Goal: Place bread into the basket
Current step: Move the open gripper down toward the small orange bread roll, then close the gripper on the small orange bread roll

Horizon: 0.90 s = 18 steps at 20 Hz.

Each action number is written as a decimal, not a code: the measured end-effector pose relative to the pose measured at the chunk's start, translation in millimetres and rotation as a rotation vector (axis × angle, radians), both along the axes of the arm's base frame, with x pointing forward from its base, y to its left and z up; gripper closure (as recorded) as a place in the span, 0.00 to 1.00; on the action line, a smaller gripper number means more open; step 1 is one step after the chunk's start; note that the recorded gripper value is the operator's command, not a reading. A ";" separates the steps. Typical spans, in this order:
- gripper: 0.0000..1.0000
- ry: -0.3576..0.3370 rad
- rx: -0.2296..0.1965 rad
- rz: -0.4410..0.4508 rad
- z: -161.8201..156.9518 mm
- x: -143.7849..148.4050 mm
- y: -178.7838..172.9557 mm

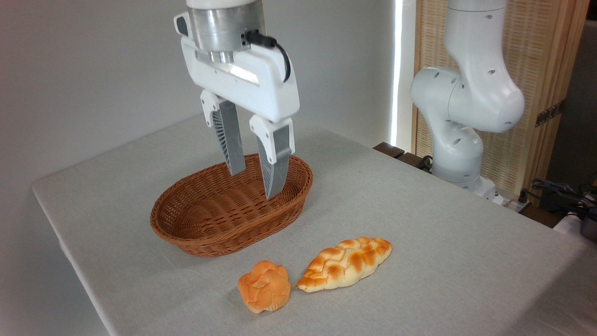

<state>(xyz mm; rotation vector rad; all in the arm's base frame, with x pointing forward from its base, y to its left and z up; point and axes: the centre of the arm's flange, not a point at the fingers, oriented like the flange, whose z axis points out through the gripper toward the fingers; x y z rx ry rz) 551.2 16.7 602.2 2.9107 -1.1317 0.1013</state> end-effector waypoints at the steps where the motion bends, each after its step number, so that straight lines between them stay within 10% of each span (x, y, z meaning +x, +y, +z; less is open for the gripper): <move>1: 0.00 -0.018 0.001 0.005 -6.8 2.9 2.3; 18: 0.00 -0.043 0.059 -0.020 -172.6 25.0 0.6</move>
